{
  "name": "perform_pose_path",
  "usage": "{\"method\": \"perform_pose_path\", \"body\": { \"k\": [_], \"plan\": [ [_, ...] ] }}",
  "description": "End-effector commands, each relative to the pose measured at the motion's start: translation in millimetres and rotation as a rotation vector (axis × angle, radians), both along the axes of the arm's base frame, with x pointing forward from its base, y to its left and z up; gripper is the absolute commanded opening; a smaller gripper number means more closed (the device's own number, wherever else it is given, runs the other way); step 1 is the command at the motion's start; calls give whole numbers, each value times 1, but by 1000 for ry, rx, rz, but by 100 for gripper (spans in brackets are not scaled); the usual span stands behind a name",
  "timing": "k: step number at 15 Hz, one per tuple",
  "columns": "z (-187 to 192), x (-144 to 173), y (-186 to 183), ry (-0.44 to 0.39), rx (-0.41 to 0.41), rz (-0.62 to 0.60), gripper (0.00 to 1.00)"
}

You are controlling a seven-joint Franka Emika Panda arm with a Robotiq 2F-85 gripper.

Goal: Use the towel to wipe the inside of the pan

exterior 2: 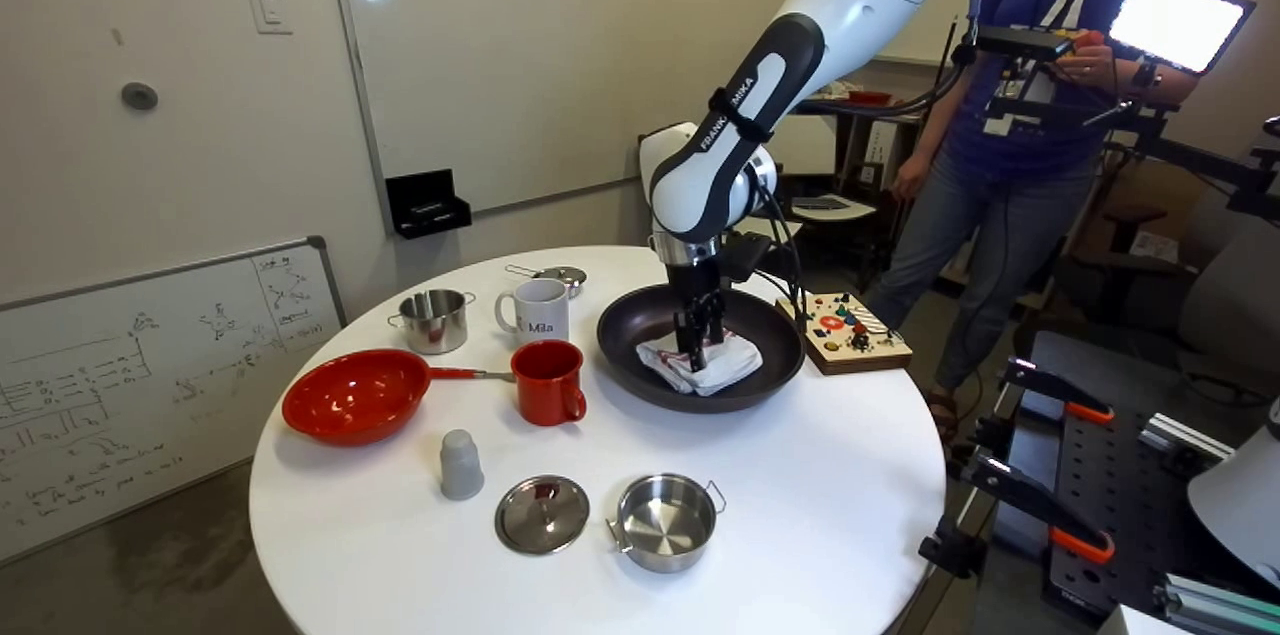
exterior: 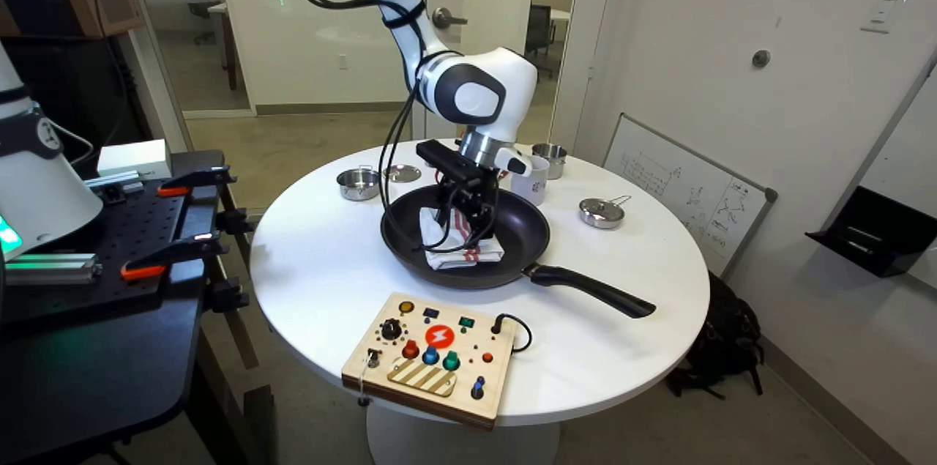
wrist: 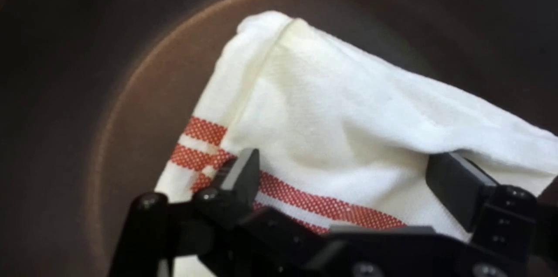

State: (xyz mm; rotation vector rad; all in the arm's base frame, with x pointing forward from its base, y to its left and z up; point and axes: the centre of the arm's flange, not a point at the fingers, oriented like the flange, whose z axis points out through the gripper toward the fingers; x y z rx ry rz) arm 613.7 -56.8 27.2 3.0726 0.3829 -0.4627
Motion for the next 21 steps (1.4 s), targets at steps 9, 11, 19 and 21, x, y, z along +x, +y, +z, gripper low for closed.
{"method": "perform_pose_path", "body": {
  "k": [9,11,19,21],
  "plan": [
    [-1,-15,7,40,0,14,12],
    [5,-11,5,22,-4,7,2],
    [35,40,9,-58,-14,24,3],
    [36,52,9,-58,-16,21,2]
  ]
}}
